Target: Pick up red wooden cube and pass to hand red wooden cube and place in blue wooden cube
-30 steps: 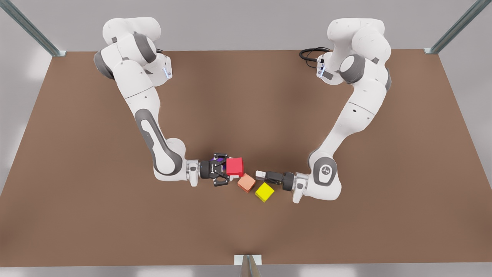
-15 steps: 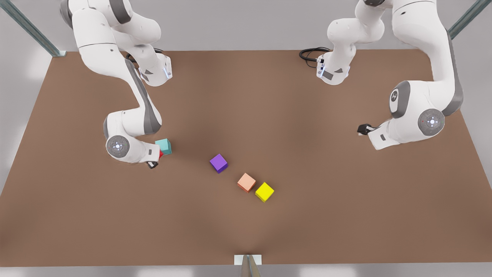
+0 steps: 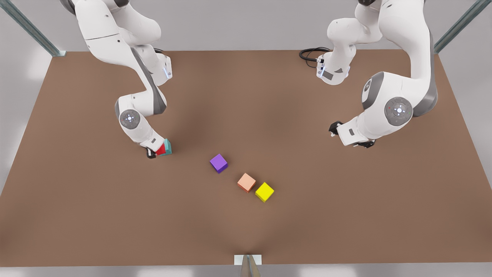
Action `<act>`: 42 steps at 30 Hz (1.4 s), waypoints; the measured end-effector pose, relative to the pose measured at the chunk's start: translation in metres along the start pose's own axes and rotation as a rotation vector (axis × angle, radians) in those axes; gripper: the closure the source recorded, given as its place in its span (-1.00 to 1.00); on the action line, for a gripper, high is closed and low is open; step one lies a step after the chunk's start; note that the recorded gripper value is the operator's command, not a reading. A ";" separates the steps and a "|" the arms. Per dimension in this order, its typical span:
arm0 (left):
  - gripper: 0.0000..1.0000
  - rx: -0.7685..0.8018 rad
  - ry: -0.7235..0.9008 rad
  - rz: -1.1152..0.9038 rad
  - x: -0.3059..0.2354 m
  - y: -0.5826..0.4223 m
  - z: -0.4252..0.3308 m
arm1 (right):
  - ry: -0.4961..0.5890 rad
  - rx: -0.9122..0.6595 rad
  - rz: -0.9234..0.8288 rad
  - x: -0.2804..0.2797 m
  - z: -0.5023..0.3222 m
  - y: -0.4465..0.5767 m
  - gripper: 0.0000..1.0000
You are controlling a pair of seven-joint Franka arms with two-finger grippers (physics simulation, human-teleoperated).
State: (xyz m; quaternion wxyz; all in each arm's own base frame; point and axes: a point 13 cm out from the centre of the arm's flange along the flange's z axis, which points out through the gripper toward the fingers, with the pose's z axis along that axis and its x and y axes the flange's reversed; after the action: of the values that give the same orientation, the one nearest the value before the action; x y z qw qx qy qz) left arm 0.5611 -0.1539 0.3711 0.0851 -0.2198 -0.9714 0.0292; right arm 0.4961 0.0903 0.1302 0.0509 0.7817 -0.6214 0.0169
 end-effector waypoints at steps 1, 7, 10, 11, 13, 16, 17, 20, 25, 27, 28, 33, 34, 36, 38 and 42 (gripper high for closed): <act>-1.00 0.000 -0.002 -0.004 0.000 -0.002 -0.005 | -0.002 0.009 0.027 -0.001 0.001 0.001 -0.32; -1.00 0.001 -0.001 -0.017 0.000 -0.018 -0.022 | -0.007 0.041 0.149 -0.002 0.003 0.011 -0.33; -1.00 0.001 0.004 -0.035 0.001 -0.021 -0.023 | -0.008 0.039 0.191 -0.004 0.008 0.018 -0.33; -1.00 0.001 -0.001 -0.045 0.000 -0.019 -0.025 | -0.008 0.036 0.201 -0.005 0.010 0.020 -0.32; -1.00 0.004 0.000 -0.056 -0.002 -0.020 -0.023 | -0.010 0.033 0.216 -0.011 0.013 0.021 -0.33; -1.00 0.005 -0.026 -0.085 -0.009 -0.011 -0.034 | -0.011 0.034 0.242 -0.015 0.016 0.022 -0.80; -1.00 0.007 -0.036 -0.096 -0.011 -0.007 -0.039 | -0.011 0.035 0.252 -0.015 0.016 0.022 -1.00; -1.00 0.014 -0.026 -0.115 -0.006 -0.005 -0.044 | -0.012 0.034 0.280 -0.015 0.018 0.022 -1.00; -1.00 0.033 0.073 -0.084 0.006 -0.034 -0.026 | -0.013 0.041 0.318 -0.014 0.015 0.020 -1.00; -1.00 0.036 0.090 -0.095 0.008 -0.031 -0.022 | -0.013 0.046 0.330 -0.013 0.012 0.020 -1.00; -1.00 0.036 0.094 -0.101 0.010 -0.029 -0.022 | -0.012 0.048 0.335 -0.013 0.010 0.020 -1.00; -1.00 0.034 0.120 -0.100 0.016 -0.037 -0.022 | -0.008 0.051 0.356 -0.009 0.000 0.021 -1.00; -1.00 0.034 0.124 -0.101 0.017 -0.037 -0.022 | -0.006 0.056 0.360 -0.007 -0.006 0.021 -1.00; -1.00 0.033 0.135 -0.095 0.019 -0.043 -0.022 | -0.003 0.068 0.371 -0.004 -0.023 0.019 -1.00; -1.00 0.032 0.151 -0.080 0.023 -0.055 -0.022 | 0.002 0.084 0.385 0.000 -0.048 0.019 -1.00; -1.00 0.025 0.167 -0.068 0.029 -0.073 -0.025 | -0.043 0.114 0.460 0.000 -0.128 0.000 -1.00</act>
State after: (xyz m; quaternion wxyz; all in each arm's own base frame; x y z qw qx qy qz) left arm 0.5089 -0.2069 0.4071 0.1697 -0.1872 -0.9674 0.0199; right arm 0.5004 0.1033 0.2575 -0.0116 0.6215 -0.7820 0.0464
